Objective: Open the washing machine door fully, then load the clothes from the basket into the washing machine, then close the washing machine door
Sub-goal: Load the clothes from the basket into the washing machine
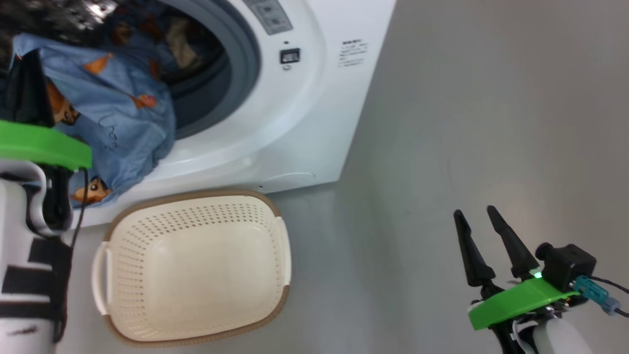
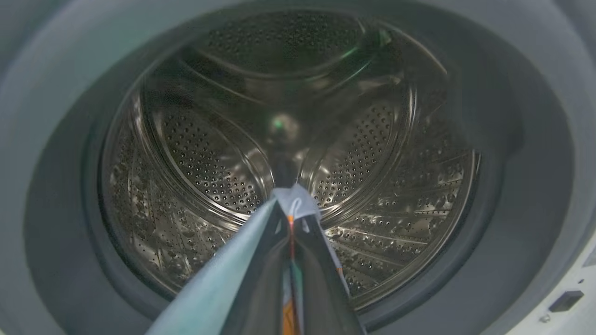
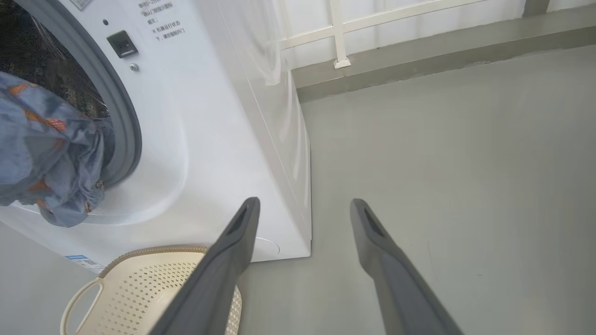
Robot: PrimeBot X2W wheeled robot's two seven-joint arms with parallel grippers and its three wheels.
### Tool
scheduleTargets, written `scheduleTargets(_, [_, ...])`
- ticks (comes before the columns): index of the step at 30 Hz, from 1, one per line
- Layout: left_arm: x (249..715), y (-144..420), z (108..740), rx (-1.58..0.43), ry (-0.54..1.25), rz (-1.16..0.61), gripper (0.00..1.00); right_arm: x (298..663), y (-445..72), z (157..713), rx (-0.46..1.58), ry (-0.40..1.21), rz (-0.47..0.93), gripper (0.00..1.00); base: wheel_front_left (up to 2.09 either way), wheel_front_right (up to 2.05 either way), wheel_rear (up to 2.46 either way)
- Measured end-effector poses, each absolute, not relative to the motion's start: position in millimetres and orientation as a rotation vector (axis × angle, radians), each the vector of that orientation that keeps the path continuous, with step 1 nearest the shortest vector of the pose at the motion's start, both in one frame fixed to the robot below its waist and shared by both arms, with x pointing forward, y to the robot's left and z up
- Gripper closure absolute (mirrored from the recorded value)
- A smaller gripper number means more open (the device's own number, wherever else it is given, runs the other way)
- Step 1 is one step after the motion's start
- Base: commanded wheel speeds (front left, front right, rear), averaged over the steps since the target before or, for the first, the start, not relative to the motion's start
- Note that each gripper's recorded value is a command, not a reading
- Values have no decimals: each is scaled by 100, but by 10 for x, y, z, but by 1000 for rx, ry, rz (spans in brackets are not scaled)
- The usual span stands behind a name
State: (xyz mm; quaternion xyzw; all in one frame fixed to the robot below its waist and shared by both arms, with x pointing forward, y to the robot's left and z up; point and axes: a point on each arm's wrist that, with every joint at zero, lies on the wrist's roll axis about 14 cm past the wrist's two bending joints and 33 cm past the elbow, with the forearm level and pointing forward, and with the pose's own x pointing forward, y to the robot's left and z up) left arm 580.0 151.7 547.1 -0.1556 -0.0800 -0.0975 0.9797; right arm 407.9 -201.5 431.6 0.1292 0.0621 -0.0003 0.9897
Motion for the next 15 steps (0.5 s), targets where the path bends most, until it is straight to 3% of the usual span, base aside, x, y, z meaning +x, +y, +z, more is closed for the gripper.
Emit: scheduleTargets(15, [6353, 1302, 4565, -274, 110, -179, 100, 4093, -2118, 4151, 257, 164, -55, 0, 0, 0, 0])
